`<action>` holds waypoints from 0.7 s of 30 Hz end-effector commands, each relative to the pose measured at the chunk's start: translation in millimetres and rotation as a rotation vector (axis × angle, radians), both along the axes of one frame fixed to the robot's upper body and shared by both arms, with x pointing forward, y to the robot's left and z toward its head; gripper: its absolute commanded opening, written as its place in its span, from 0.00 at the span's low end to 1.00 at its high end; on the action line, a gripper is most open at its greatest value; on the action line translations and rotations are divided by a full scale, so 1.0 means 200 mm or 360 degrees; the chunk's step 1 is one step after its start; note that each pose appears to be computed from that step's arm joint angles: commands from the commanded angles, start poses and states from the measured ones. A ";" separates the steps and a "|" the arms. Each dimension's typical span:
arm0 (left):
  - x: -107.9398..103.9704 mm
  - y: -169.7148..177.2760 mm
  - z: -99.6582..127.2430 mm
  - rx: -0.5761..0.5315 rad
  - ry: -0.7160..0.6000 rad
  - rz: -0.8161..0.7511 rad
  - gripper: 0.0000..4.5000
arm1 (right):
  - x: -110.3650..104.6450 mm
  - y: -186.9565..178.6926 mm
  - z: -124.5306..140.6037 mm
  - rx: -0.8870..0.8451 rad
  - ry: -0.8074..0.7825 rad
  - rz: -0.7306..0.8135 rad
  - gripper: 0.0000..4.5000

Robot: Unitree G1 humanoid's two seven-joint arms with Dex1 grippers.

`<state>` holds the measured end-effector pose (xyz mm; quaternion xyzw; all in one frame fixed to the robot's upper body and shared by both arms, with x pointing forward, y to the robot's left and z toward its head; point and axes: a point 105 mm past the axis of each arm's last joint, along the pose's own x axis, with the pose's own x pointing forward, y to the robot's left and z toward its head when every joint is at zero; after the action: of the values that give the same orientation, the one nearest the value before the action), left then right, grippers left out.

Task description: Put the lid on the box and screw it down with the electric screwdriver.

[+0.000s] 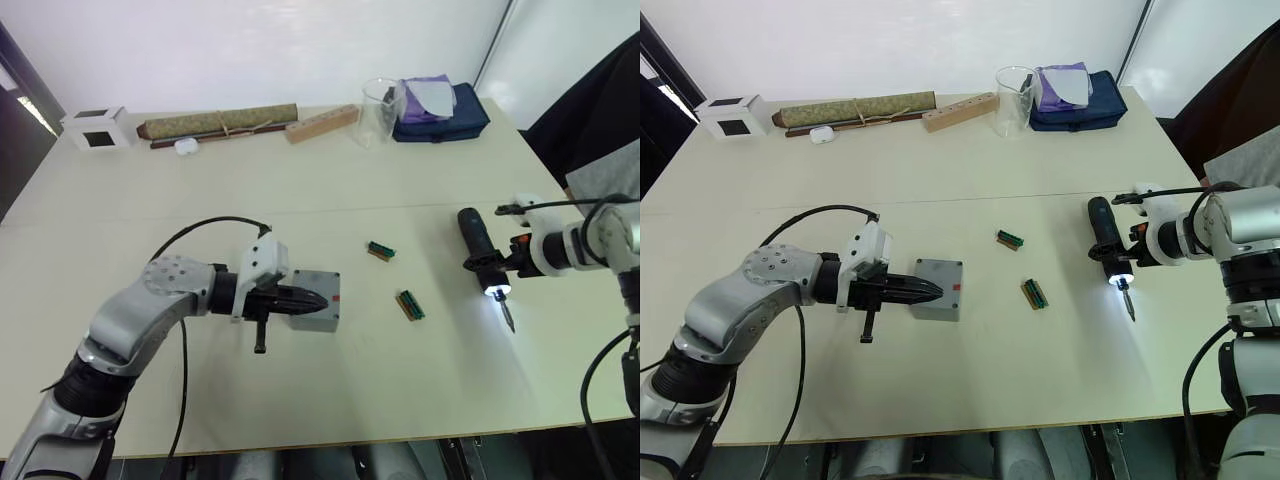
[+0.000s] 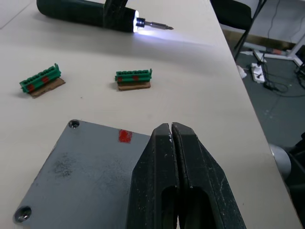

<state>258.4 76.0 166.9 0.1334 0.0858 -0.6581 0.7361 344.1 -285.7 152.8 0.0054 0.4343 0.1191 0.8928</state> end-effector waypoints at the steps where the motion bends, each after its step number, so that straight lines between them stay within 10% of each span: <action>1: 0.02 0.04 0.05 0.0050 -0.0064 -0.0001 0.00 | 0.06 0.01 0.14 -0.0088 -0.0316 0.0113 0.99; 7: 0.19 0.15 0.22 -0.0159 -0.0105 0.0305 0.00 | 0.12 0.13 0.44 -0.0153 -0.1059 0.0391 0.99; 11: 0.23 0.33 0.26 -0.0270 -0.0011 0.0569 0.00 | -0.06 0.38 0.47 0.0121 -0.1407 0.0663 0.99; 21: -0.02 0.45 -0.04 -0.0108 0.0423 0.0675 0.00 | -0.47 0.62 0.07 0.0446 -0.1037 0.0851 0.99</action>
<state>261.7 170.4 153.1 -0.0019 0.1966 -0.4977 0.8448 258.2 -166.6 161.4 -0.0230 0.1081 0.3876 0.9152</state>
